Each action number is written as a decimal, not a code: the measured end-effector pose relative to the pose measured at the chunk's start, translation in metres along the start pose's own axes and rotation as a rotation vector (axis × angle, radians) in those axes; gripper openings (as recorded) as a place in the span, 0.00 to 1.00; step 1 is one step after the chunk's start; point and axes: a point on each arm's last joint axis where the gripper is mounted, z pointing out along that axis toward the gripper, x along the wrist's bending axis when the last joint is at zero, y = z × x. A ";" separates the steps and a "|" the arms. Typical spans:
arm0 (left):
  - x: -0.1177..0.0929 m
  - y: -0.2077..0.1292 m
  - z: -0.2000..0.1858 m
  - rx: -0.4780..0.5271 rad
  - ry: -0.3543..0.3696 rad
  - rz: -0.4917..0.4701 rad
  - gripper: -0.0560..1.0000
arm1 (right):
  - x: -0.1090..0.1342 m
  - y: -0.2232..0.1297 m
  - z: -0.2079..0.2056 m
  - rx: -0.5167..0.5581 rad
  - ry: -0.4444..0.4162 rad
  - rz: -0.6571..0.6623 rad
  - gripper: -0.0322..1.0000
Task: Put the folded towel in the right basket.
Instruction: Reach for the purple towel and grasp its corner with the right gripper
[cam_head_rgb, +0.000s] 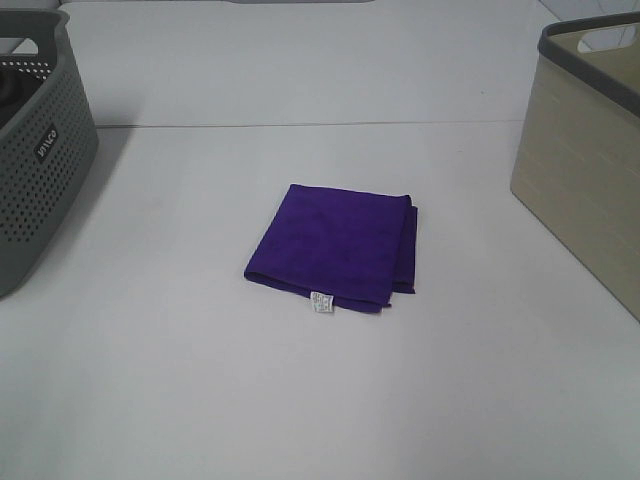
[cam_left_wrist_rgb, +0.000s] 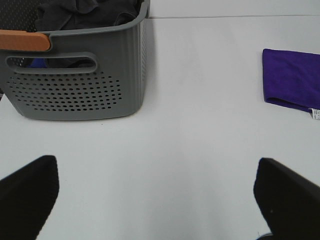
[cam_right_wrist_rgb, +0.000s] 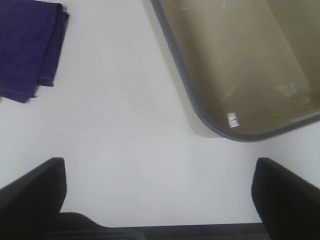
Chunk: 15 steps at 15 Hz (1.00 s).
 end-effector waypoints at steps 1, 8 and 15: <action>0.000 0.000 0.000 0.000 0.000 0.000 0.99 | 0.000 0.000 0.000 0.000 0.000 0.000 0.97; 0.000 0.000 0.000 0.000 0.000 0.000 0.99 | 0.041 0.084 0.137 0.201 0.387 0.121 0.96; 0.000 0.000 0.000 0.000 0.000 0.000 0.99 | 0.097 0.101 0.257 0.349 0.417 0.091 0.96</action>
